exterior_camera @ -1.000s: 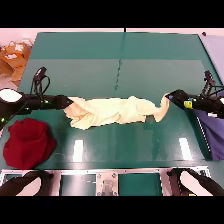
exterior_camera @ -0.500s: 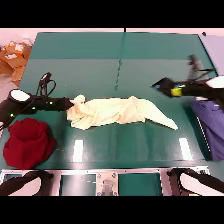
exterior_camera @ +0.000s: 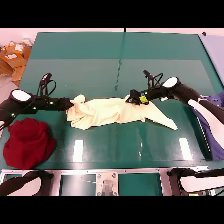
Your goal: Fold the shirts.
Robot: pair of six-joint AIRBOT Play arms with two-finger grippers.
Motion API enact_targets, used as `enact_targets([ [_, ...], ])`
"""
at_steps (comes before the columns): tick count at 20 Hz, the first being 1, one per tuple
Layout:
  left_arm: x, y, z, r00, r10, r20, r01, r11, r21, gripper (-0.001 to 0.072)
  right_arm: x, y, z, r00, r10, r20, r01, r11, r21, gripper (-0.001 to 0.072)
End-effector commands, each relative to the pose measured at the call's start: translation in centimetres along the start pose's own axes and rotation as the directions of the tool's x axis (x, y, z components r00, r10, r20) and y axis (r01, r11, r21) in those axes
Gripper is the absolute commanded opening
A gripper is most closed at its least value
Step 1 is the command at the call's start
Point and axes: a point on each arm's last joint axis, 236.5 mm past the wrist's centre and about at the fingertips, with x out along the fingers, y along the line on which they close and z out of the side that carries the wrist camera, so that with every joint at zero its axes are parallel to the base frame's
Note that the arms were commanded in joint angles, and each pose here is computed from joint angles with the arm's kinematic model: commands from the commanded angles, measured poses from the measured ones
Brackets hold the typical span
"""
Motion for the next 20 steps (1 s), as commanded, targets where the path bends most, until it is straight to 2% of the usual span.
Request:
enact_targets([
  [1, -0.8, 0.9, 1.5, 0.999, 0.037, 0.032, -0.037, 0.999, -0.001, 0.0027, -3.3, 1.7, -0.5, 0.997, 0.002, -0.072, -0.007, 0.998, -0.069, 0.0014],
  [2, -1.5, 1.3, 2.4, 0.998, 0.047, 0.05, -0.046, 0.999, -0.022, 0.0027, -5.8, 1.1, -0.6, 0.997, -0.049, -0.063, 0.044, 0.995, -0.084, 0.0014],
  [4, -3.6, 2.8, 4.4, 0.994, 0.076, 0.08, -0.073, 0.996, -0.045, 0.0027, -13.0, -2.5, -1.5, 0.962, -0.273, -0.003, 0.272, 0.959, -0.076, 0.0013],
  [6, -5.5, 4.5, 5.4, 0.99, 0.113, 0.091, -0.109, 0.993, -0.047, 0.0026, -21.3, -7.6, -2.3, 0.838, -0.536, 0.103, 0.534, 0.844, 0.043, 0.0014],
  [7, -6.4, 5.3, 5.5, 0.988, 0.129, 0.086, -0.125, 0.991, -0.049, 0.0027, -25.3, -9.6, -2.6, 0.766, -0.621, 0.165, 0.604, 0.784, 0.145, 0.0013],
  [9, -7.9, 6.2, 5.6, 0.988, 0.135, 0.069, -0.13, 0.989, -0.075, 0.0026, -30.2, -11.0, -3.0, 0.709, -0.658, 0.255, 0.598, 0.752, 0.277, 0.0013],
  [12, -9.8, 6.6, 5.4, 0.992, 0.119, 0.044, -0.113, 0.988, -0.109, 0.0026, -33.2, -12.5, -3.3, 0.674, -0.676, 0.298, 0.572, 0.733, 0.367, 0.0013],
  [14, -9.8, 6.1, 4.4, 0.995, 0.095, -0.001, -0.095, 0.989, -0.11, 0.0026, -32.4, -12.5, -3.3, 0.693, -0.656, 0.298, 0.557, 0.751, 0.356, 0.0013],
  [17, -9.7, 4.7, 3.7, 0.999, 0.036, -0.027, -0.039, 0.991, -0.125, 0.0027, -28.9, -11.5, -2.0, 0.757, -0.55, 0.352, 0.452, 0.83, 0.326, 0.0014],
  [20, -9.2, 3.5, 2.9, 0.998, -0.008, -0.058, 0.001, 0.991, -0.132, 0.0027, -25.6, -12.9, -1.9, 0.776, -0.516, 0.361, 0.406, 0.848, 0.34, 0.0014],
])
